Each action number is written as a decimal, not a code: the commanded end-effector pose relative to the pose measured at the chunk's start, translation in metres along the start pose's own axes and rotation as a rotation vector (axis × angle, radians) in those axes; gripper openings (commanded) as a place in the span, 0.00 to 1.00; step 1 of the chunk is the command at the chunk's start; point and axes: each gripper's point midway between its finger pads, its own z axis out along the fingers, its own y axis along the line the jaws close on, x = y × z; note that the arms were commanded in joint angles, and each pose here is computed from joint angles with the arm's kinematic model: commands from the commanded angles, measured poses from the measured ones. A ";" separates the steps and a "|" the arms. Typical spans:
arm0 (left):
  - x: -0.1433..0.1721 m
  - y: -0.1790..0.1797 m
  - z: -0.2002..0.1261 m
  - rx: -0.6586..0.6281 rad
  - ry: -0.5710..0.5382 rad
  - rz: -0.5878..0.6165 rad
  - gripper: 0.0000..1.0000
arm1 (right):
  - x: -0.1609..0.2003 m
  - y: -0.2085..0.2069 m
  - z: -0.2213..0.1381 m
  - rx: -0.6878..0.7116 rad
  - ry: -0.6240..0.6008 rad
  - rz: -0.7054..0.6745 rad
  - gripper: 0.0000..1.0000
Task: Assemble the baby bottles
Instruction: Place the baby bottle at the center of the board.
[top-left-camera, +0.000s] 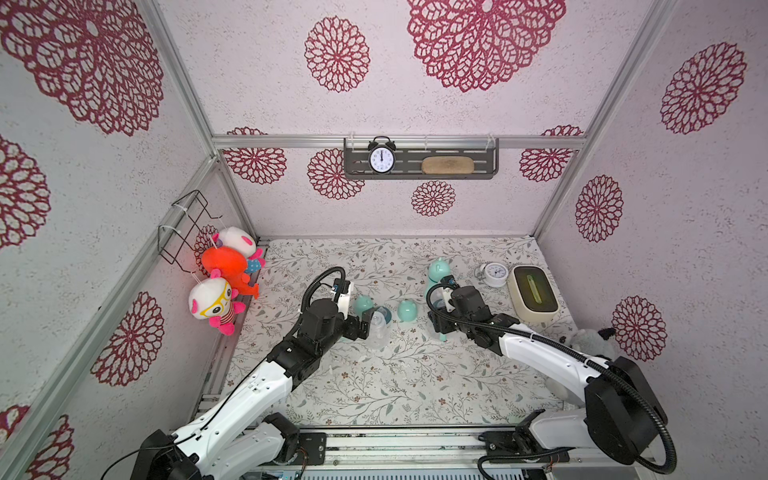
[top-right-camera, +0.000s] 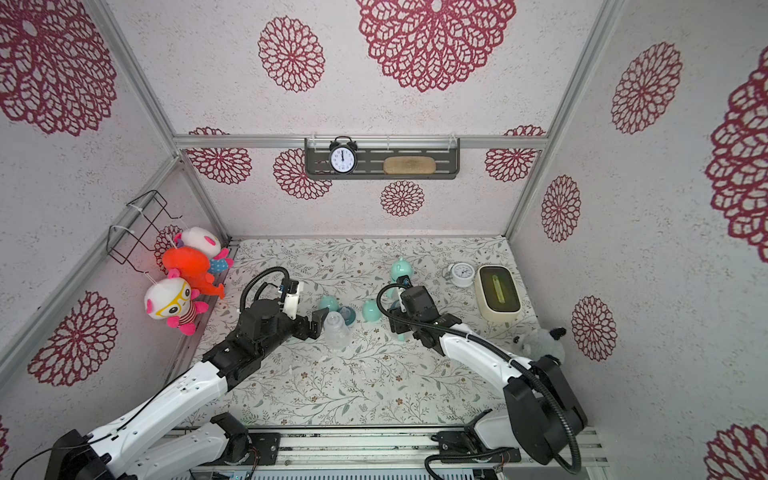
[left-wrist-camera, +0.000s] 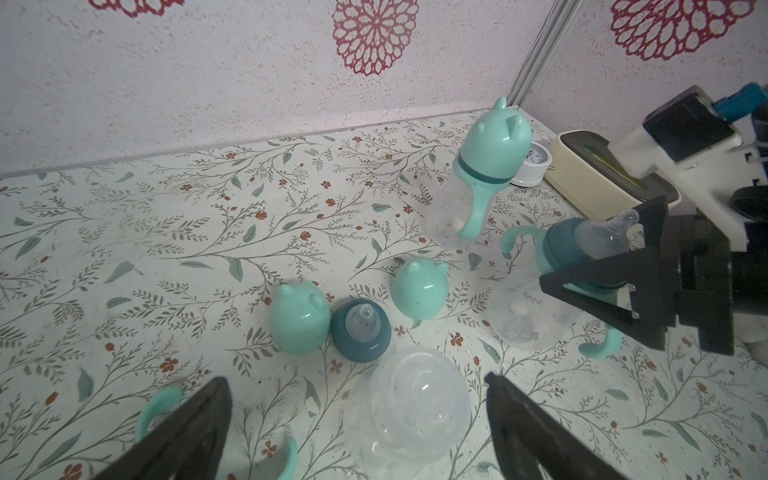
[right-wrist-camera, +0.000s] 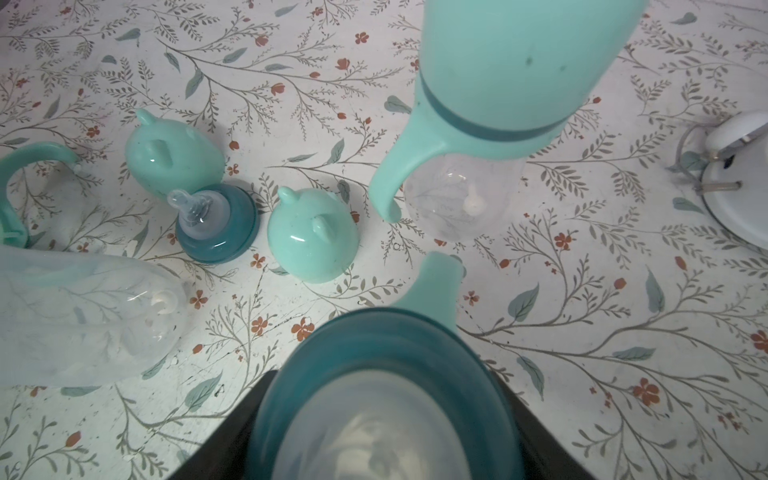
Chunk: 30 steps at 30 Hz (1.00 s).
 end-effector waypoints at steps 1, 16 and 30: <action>-0.012 -0.002 -0.001 0.017 -0.036 -0.023 0.98 | -0.016 0.001 -0.001 -0.009 -0.059 -0.014 0.55; -0.009 -0.002 -0.002 0.019 -0.037 -0.027 0.98 | -0.028 0.000 -0.008 0.003 -0.057 -0.029 0.87; -0.006 0.007 -0.003 -0.019 -0.030 -0.029 0.98 | -0.066 0.015 -0.039 -0.011 -0.051 -0.133 0.97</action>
